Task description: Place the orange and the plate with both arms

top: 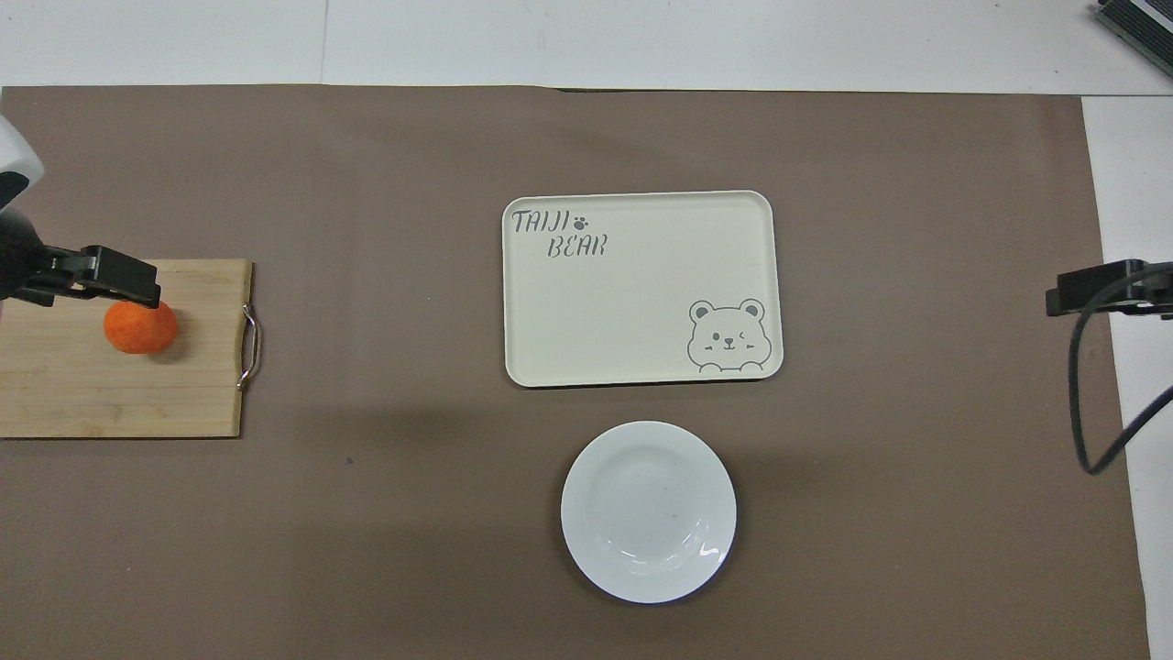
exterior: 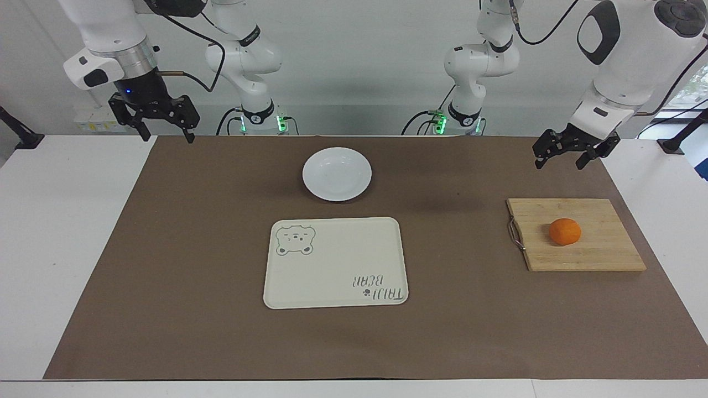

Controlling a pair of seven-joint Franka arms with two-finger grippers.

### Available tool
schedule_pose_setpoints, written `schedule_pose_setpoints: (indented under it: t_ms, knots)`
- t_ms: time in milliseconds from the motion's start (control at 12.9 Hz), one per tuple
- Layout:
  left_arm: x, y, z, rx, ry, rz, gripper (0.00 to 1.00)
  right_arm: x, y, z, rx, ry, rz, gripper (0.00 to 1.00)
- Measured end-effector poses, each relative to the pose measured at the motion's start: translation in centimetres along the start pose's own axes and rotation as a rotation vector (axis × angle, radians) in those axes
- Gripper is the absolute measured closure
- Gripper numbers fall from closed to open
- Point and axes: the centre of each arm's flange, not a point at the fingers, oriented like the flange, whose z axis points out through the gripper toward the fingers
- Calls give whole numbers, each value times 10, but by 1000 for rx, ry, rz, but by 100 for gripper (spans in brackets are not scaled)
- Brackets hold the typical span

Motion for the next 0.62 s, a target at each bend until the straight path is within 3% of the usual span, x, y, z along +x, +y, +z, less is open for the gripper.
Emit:
schedule_pose_setpoints:
  t_ms: [620]
  knots:
    - [0,3,1,0,-2,6,0,0,0,0,0,0,0,0]
